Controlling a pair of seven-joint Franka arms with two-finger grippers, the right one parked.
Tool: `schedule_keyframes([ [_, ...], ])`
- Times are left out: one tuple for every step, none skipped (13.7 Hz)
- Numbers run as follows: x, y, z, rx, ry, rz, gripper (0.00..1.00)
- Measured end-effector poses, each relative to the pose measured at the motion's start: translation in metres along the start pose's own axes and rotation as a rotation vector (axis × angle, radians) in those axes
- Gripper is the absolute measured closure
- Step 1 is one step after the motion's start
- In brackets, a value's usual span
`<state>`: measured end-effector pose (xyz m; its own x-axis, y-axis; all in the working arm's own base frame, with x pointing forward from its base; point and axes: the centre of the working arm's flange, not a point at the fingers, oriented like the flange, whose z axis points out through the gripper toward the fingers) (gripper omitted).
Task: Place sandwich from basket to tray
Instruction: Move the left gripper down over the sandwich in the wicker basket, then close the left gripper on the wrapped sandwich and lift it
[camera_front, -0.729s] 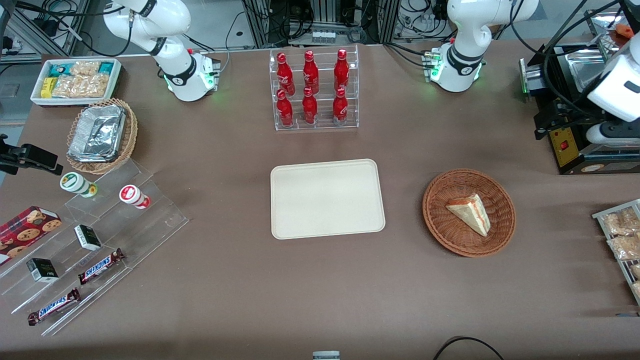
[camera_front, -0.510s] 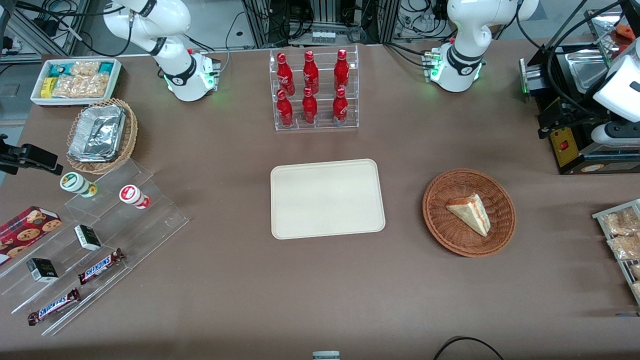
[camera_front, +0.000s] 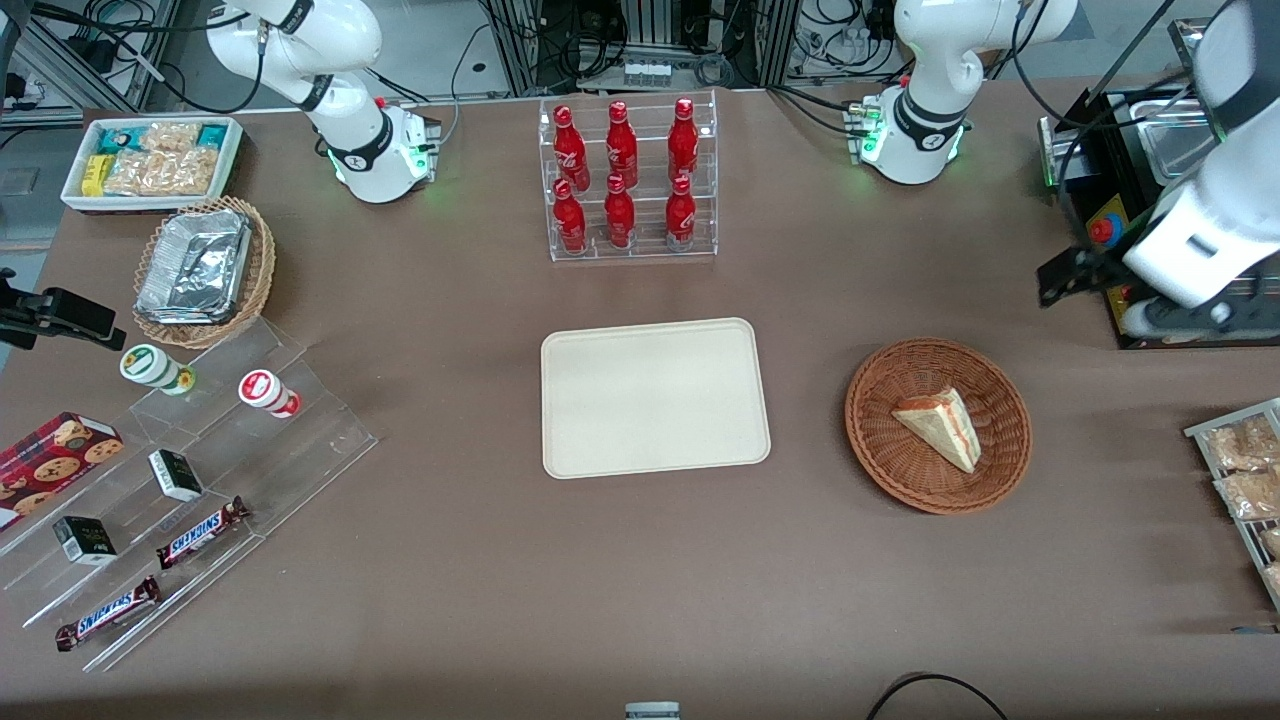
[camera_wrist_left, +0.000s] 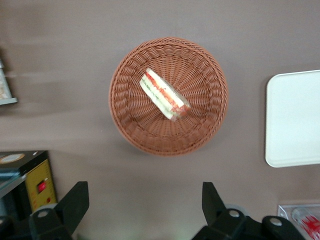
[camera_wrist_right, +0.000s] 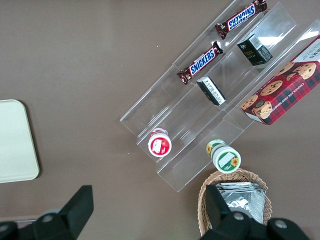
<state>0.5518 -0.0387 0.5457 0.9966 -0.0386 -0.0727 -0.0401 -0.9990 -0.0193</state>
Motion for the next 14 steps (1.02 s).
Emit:
schedule_keyframes([
  [0.004,0.000,0.021,-0.001,0.011,-0.004,0.00],
  [0.007,0.001,0.042,-0.003,0.029,-0.023,0.00],
  [0.009,0.001,0.063,-0.005,0.051,-0.068,0.00],
  [0.009,0.002,0.085,-0.011,0.075,-0.139,0.00],
  [0.008,0.002,0.105,-0.018,0.098,-0.220,0.00],
  [0.006,0.003,0.123,-0.028,0.123,-0.301,0.00],
  [0.005,0.004,0.139,-0.042,0.151,-0.385,0.00],
  [0.003,0.005,0.153,-0.057,0.173,-0.473,0.00],
  [0.003,0.009,0.168,-0.069,0.181,-0.546,0.00],
  [0.005,0.015,0.181,-0.079,0.186,-0.602,0.00],
  [0.008,0.021,0.194,-0.092,0.194,-0.646,0.00],
  [0.010,0.025,0.206,-0.104,0.203,-0.678,0.00],
  [0.011,0.028,0.219,-0.112,0.208,-0.697,0.00],
  [0.012,0.029,0.233,-0.113,0.201,-0.705,0.00],
])
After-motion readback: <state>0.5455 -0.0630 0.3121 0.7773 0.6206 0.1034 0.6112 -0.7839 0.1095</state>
